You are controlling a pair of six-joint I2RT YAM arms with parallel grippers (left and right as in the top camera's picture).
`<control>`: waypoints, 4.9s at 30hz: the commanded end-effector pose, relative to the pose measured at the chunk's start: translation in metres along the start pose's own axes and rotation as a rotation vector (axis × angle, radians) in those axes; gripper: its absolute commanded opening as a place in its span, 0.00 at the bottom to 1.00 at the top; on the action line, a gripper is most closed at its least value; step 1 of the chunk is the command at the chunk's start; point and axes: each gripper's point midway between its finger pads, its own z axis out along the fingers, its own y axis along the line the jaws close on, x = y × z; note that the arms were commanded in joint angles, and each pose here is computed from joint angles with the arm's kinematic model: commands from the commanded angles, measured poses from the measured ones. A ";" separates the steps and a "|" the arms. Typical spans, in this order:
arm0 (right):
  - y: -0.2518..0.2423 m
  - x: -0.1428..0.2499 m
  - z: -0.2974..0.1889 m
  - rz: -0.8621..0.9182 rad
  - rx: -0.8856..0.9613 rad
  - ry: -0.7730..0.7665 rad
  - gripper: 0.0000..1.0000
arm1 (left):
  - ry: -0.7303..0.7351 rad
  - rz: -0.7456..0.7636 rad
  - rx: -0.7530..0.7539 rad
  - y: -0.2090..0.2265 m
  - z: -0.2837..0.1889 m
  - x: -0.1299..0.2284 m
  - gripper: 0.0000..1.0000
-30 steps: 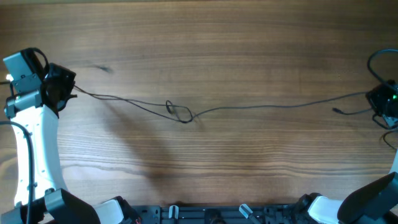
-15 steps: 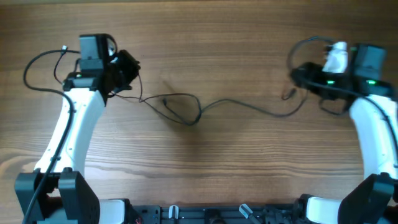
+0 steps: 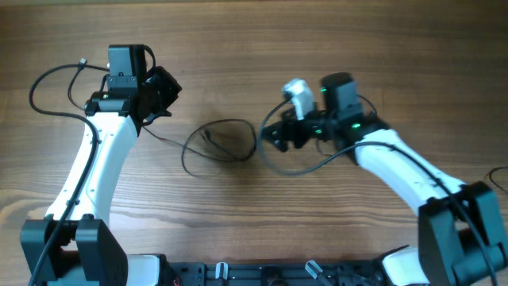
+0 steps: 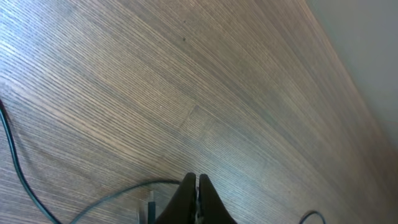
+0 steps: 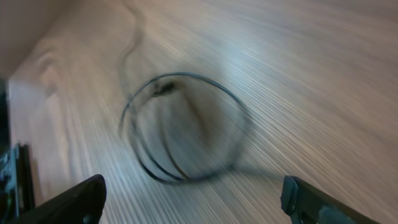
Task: Untangle cables
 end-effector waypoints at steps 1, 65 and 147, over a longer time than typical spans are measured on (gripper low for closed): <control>0.030 0.000 0.035 -0.164 -0.071 -0.005 0.83 | -0.010 -0.022 -0.001 0.000 0.002 -0.003 0.04; 0.149 -0.005 0.060 -0.163 -0.418 -0.039 0.04 | 0.110 -0.296 -0.207 0.082 0.024 0.065 0.04; -0.182 0.117 -0.102 1.564 1.268 -0.621 0.99 | 0.298 -0.100 0.170 0.056 0.000 0.058 0.05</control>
